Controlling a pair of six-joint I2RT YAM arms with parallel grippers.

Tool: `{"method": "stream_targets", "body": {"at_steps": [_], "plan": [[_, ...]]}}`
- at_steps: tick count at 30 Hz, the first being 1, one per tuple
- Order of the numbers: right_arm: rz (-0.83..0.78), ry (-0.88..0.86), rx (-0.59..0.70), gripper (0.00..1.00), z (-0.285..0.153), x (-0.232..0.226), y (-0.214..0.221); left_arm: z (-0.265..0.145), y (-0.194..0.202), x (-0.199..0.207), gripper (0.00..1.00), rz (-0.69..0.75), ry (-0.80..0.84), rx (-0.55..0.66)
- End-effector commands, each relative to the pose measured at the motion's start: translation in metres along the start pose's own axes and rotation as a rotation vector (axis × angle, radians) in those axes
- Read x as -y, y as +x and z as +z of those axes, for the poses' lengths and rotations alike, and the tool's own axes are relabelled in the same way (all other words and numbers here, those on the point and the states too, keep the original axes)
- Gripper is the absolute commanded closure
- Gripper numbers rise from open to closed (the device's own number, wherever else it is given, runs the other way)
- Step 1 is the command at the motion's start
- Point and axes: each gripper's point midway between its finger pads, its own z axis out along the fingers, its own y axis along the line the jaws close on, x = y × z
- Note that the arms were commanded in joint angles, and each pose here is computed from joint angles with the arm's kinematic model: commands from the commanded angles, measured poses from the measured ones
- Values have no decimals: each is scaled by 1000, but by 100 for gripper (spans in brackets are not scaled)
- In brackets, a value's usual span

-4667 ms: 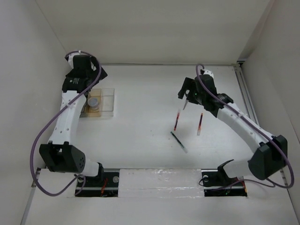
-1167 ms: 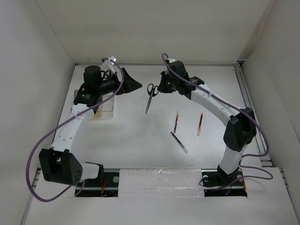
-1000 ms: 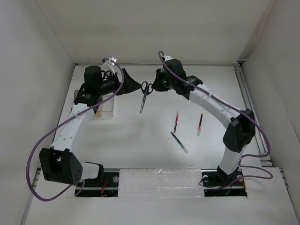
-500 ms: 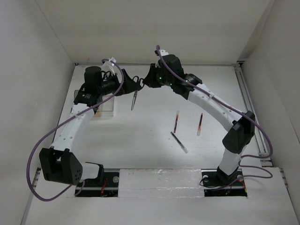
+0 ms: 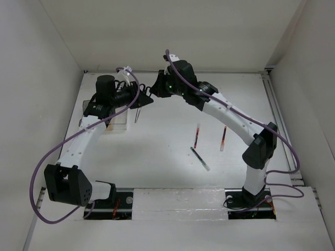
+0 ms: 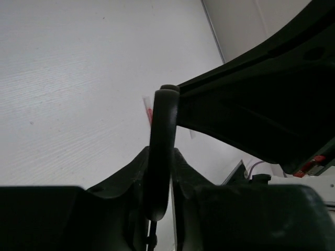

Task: Sort the stationery into containers
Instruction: Place the scissors in the storage box.

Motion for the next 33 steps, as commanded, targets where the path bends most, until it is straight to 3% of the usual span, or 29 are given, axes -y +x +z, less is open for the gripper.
{"method": "stream_targets", "body": {"at_steps": [1,3,12,21,22,23,27,30,33], "plan": [[1,-25,57,100,-8,-15,-21,-3,-12,-2,89,30,-24,30],[1,-25,57,100,-8,-15,-21,-1,-13,-5,100,23,-38,28],[-13,-20,32,99,-11,-2,-5,-2,-24,-35,100,18,-209,76],[-25,-22,28,100,-14,5,-7,-2,-22,-25,100,28,-164,53],[-25,-22,28,100,-14,5,-7,-2,-22,-26,95,38,-165,52],[-35,-17,20,100,-15,7,-5,-2,-21,-24,83,38,-157,47],[-47,-5,27,100,-14,7,-5,-2,-22,-22,72,43,-145,50],[-46,8,23,100,-14,9,-4,-2,-22,-22,71,43,-145,50],[-49,0,19,100,-14,5,-1,-4,-23,-19,78,48,-141,56]]}}
